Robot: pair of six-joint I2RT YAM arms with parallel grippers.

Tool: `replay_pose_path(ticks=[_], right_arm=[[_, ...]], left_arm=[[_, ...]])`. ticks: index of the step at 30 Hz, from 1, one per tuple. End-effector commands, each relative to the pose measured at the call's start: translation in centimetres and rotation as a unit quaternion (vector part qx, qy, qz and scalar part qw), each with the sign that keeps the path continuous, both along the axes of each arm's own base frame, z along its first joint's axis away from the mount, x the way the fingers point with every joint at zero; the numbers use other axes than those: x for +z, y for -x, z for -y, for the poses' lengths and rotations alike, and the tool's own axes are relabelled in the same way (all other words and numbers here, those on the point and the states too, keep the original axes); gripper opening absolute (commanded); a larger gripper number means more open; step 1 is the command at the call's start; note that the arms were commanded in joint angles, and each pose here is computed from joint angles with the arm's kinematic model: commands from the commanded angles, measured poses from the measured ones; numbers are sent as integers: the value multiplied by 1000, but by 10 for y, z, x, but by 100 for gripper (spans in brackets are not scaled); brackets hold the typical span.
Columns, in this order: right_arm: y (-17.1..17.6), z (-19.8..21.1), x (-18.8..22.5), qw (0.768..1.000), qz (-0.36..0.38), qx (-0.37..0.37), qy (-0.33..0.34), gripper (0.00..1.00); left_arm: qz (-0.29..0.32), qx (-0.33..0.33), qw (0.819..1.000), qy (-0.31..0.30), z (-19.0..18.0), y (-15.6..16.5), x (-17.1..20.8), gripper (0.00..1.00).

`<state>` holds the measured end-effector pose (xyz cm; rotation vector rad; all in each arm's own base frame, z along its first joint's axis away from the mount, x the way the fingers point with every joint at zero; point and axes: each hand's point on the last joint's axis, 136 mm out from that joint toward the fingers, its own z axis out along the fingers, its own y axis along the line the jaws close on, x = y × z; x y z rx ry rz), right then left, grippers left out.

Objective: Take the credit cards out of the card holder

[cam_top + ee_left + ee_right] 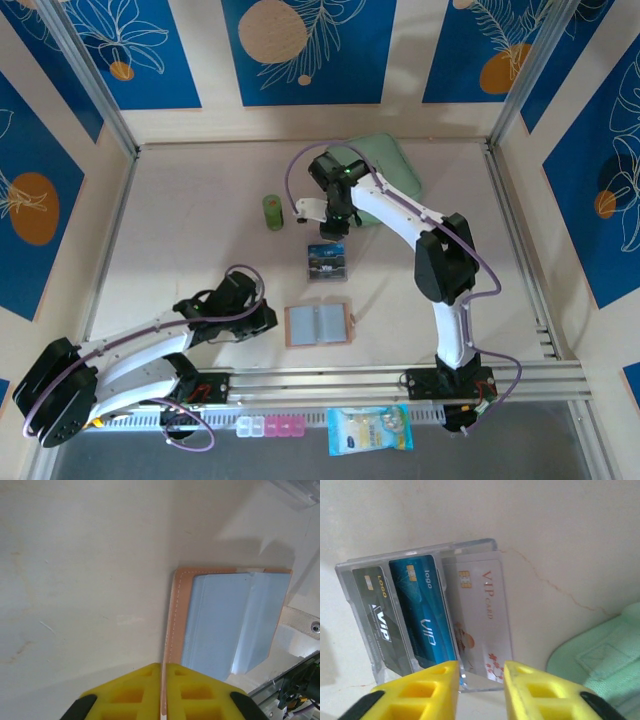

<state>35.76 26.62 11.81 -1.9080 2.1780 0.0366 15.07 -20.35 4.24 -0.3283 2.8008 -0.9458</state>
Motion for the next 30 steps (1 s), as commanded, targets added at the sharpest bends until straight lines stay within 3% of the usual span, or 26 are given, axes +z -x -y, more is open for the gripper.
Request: replay_pose_path(ticks=[1, 5, 6, 8, 9, 12, 13, 16, 22, 30], right_arm=[[2, 5, 32, 999, 30, -27, -34, 38], [12, 12, 34, 996, 36, -56, -53, 55], [15, 15, 34, 996, 37, -63, -57, 65], [22, 20, 31, 994, 38, -79, -66, 95], [24, 22, 30, 993, 38, -87, -69, 99], [32, 29, 24, 990, 37, -115, -79, 99], [33, 32, 21, 988, 38, -124, -82, 99], [36, 44, 13, 982, 47, -159, -89, 99], [28, 79, -2, 956, 76, -257, -118, 99], [14, 141, -19, 896, 117, -391, -173, 99]], left_arm=[[1, 3, 1000, -11, -8, -1, -1, 14], [12, 5, 999, -31, -16, -10, 4, 36], [16, 5, 999, -35, -18, -13, 5, 44], [26, 4, 999, -43, -21, -19, 9, 60], [31, 5, 998, -47, -23, -22, 10, 66], [46, 10, 996, -69, -32, -32, 15, 81], [50, 12, 996, -79, -35, -35, 16, 90], [53, 13, 993, -103, -46, -43, 17, 100], [58, 29, 986, -152, -75, -65, 15, 100], [110, 63, 964, -234, -123, -114, 32, 100]])
